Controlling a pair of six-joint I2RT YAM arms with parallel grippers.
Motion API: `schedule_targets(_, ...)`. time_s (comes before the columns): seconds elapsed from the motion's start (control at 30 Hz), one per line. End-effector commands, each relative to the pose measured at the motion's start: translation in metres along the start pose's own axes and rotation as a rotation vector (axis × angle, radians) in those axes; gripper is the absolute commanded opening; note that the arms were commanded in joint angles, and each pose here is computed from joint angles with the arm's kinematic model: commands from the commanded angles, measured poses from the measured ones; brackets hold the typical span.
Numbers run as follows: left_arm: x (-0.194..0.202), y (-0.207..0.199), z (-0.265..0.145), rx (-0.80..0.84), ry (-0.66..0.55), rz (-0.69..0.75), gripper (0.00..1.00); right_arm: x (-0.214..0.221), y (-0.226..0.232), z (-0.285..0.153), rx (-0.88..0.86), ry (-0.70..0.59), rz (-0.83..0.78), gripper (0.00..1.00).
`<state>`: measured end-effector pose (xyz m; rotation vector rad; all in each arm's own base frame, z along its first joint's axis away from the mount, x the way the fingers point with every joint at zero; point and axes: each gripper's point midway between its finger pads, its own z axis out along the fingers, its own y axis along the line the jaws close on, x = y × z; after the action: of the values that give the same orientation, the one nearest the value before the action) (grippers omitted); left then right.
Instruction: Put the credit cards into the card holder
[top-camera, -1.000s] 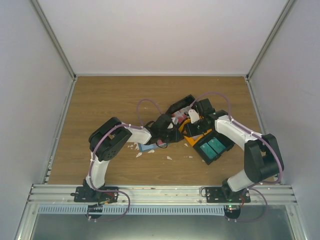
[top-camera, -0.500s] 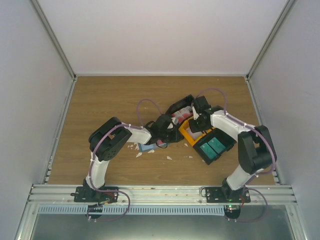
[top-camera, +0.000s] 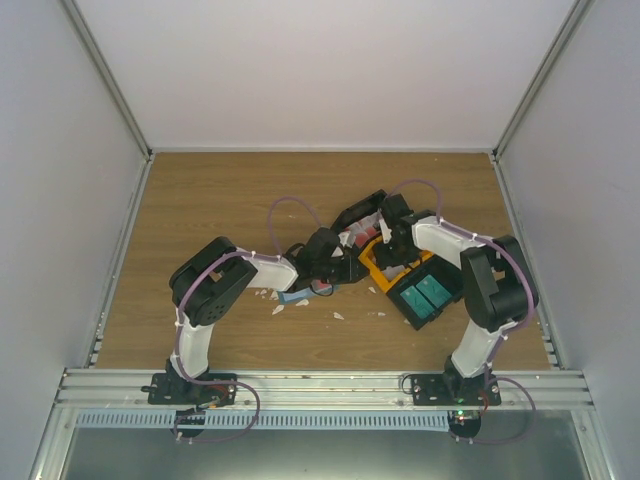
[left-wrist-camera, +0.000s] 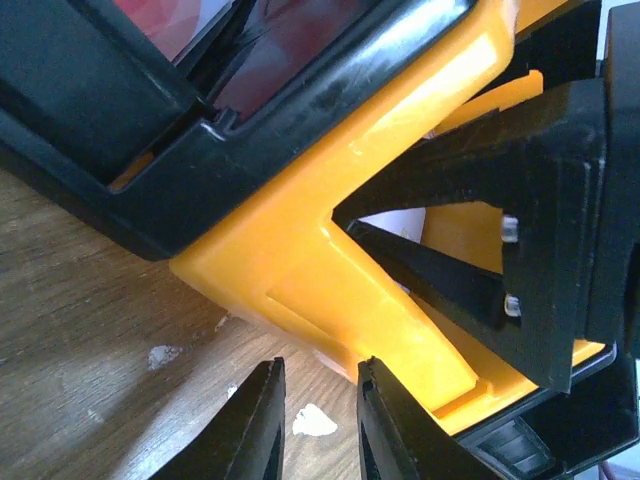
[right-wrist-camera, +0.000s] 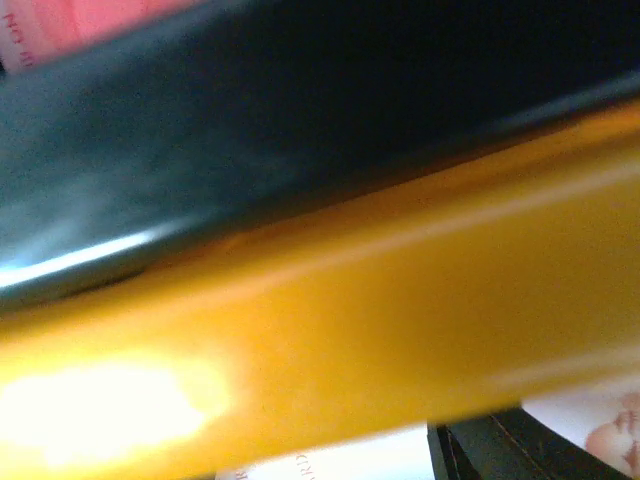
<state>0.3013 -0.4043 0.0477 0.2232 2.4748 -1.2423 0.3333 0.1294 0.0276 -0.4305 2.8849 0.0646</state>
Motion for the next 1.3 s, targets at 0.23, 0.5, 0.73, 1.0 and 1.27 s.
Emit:
schedule_targets(0.23,-0.016,0.014,0.011,-0.115,-0.042,0.030,0.22,-0.005,0.038,-0.010,-0.242,-0.028,-0.047,0.49)
schedule_targets(0.5,-0.016,0.015,0.014,-0.120,-0.031,0.034,0.21,-0.004,0.053,-0.031,-0.329,-0.069,-0.071,0.42)
schedule_targets(0.73,-0.015,0.015,0.015,-0.117,-0.024,0.029,0.21,-0.002,0.048,-0.038,-0.305,-0.088,-0.067,0.41)
schedule_targets(1.0,-0.014,0.014,0.013,-0.111,-0.021,0.028,0.20,-0.014,-0.001,-0.025,-0.013,-0.086,0.022,0.35)
schedule_targets(1.27,-0.020,0.003,0.007,-0.085,-0.044,0.046,0.20,-0.024,-0.016,-0.044,0.034,-0.127,0.052,0.26)
